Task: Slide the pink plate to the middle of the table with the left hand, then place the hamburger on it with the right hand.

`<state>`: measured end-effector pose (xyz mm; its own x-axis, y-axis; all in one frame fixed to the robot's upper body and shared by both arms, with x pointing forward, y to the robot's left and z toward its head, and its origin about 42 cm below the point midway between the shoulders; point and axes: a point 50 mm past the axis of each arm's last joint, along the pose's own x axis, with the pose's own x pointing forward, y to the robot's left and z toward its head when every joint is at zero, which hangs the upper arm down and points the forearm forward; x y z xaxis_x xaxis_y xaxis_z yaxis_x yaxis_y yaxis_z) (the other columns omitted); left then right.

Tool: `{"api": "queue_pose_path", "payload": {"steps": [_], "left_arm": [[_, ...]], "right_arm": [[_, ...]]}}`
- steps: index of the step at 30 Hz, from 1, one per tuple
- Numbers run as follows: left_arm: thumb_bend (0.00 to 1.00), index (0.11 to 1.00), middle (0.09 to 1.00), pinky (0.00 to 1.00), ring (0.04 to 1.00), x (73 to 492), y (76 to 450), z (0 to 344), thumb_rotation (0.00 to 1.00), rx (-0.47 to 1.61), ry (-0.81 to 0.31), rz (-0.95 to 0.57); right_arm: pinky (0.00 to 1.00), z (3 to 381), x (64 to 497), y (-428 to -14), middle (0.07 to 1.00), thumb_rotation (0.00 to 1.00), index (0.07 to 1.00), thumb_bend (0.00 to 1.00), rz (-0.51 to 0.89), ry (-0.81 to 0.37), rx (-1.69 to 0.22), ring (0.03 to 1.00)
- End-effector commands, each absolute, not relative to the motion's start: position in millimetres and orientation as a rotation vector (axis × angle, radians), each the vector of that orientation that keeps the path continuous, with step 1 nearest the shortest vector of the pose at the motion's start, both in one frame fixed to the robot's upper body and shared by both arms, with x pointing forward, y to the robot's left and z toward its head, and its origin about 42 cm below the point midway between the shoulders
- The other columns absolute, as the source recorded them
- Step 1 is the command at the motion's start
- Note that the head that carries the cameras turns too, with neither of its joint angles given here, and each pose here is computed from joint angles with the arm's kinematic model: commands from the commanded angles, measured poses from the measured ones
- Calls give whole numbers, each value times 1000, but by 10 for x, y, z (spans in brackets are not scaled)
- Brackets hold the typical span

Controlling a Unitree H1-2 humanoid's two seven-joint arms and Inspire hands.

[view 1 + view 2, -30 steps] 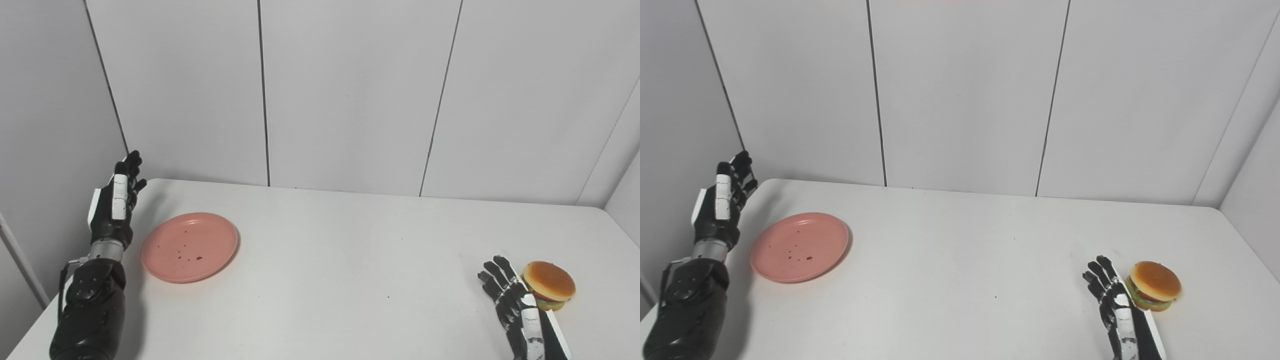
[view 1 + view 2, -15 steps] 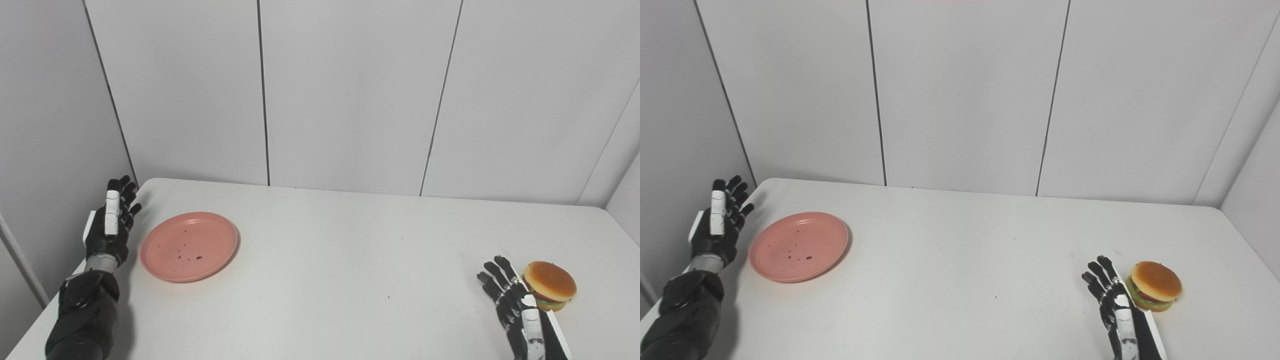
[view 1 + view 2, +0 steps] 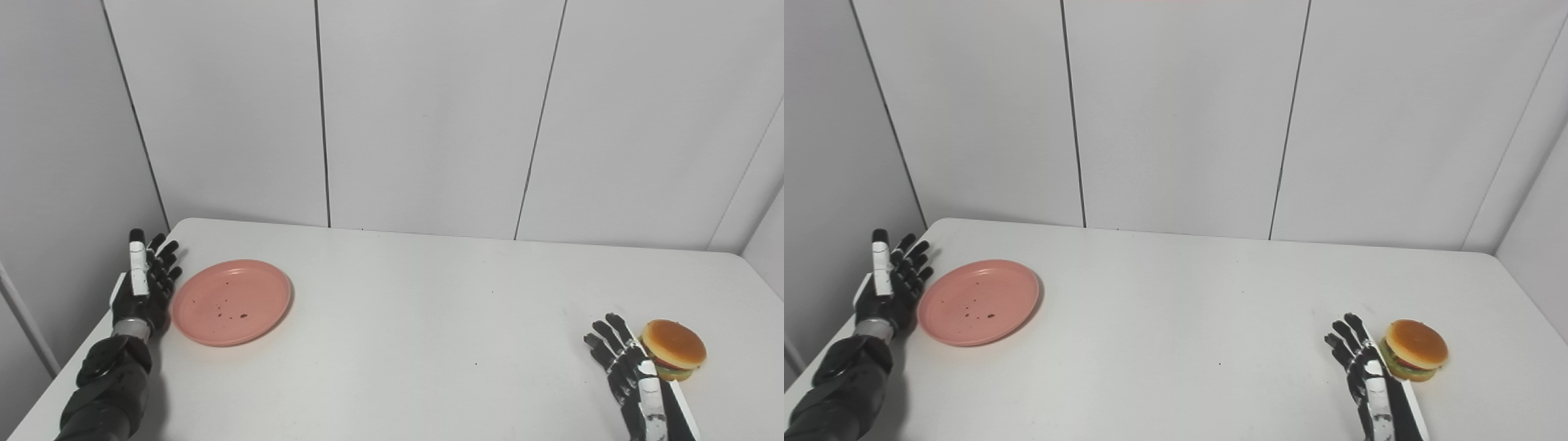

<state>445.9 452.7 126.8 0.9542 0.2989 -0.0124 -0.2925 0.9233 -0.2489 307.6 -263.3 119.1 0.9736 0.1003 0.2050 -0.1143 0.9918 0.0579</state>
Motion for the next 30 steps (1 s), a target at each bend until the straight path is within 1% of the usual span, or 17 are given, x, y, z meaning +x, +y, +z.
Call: {"api": "queue_pose_path", "payload": {"steps": [1,3,6,8,11,15,16,18,21,24,27,30], "left_arm": [[1000,919,942,998,993,4581,4575,1507,971,-249,-96,297],[1000,922,942,991,984,4570,4554,1475,977,-243,-89,298],[1000,928,917,953,969,4566,4499,1430,984,-221,-79,287],[1000,927,911,951,964,4570,4463,1407,985,-223,-74,280],[1000,906,883,922,930,4570,4412,1371,951,-239,-76,269],[1000,908,865,900,907,4568,4355,1328,923,-256,-73,241],[1000,909,859,866,895,4568,4336,1318,916,-256,-74,231],[1000,907,857,842,885,4568,4300,1301,911,-264,-77,212],[986,900,839,784,839,4577,4244,1292,890,-266,-88,192],[963,879,821,763,830,4588,4205,1286,886,-257,-88,185],[964,871,814,743,823,4606,4151,1282,888,-248,-80,164],[961,876,832,766,837,4619,4080,1286,889,-250,-82,132]], "right_arm": [[952,919,2924,-2553,912,1000,932,864,109,-98,97,886],[952,922,2921,-2554,913,1000,932,860,108,-96,98,887],[958,923,2923,-2553,915,1000,934,852,107,-94,97,891],[959,924,2925,-2548,915,1000,933,851,106,-94,96,891],[952,930,2925,-2539,915,1000,935,855,105,-97,90,886],[951,932,2925,-2528,914,1000,934,858,103,-94,91,887],[952,932,2925,-2526,913,1000,933,857,102,-94,91,888],[950,931,2927,-2522,912,1000,932,857,102,-94,95,887],[951,930,2932,-2517,913,1000,932,852,102,-92,95,889],[950,934,2935,-2511,913,1000,931,858,101,-93,93,889],[954,935,2938,-2508,914,1000,930,859,102,-92,93,889],[947,938,2938,-2504,913,1000,927,857,102,-89,91,888]]}}
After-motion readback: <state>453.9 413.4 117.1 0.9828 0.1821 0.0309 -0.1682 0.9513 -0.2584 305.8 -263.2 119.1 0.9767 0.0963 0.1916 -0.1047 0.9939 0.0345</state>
